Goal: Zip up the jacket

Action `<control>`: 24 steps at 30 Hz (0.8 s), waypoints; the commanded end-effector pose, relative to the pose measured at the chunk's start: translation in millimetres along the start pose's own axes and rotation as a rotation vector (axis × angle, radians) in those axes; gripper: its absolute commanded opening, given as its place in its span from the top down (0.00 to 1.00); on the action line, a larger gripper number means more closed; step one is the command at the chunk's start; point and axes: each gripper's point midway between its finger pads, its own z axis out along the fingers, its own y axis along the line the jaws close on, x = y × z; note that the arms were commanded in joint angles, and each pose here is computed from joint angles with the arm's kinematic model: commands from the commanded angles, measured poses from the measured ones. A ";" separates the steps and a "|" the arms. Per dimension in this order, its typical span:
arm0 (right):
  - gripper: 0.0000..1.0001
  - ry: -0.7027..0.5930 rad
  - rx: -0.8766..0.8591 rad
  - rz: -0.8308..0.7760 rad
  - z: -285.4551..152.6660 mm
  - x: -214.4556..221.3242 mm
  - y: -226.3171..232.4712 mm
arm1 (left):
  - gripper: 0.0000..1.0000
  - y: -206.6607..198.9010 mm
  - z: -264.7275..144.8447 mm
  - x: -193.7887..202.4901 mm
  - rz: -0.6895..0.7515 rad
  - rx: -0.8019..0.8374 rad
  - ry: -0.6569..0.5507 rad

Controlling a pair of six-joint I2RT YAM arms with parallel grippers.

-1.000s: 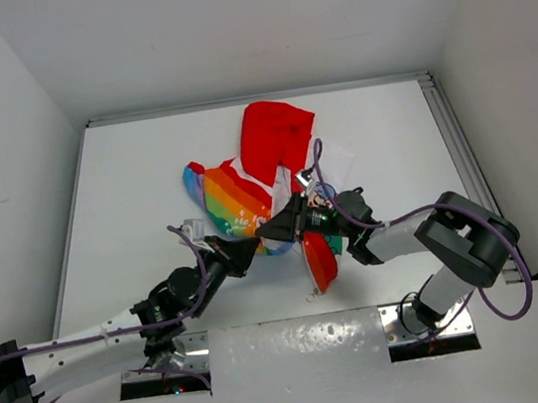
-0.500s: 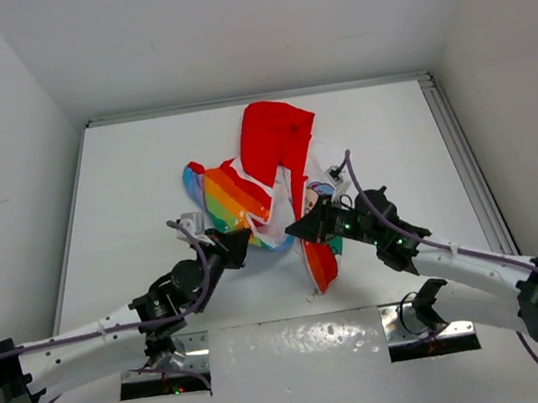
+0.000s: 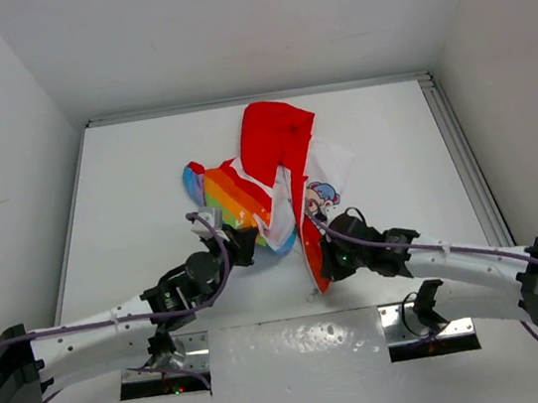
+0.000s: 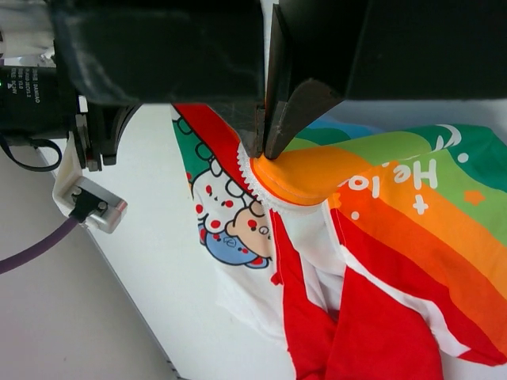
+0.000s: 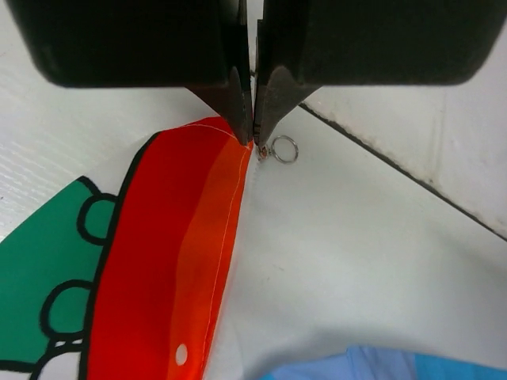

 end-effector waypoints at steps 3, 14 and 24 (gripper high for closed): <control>0.91 -0.013 0.078 -0.128 0.3 -14.6 9.7 | 1.00 -11.6 2.6 -14.2 -0.029 0.033 -0.030; 0.64 0.093 0.263 -0.211 14.5 3.3 -13.9 | 1.00 -3.5 -4.6 -15.4 -0.029 0.014 -0.026; 0.63 0.169 0.298 -0.221 19.2 21.9 -16.3 | 1.00 4.6 -6.0 -13.6 -0.036 -0.003 -0.045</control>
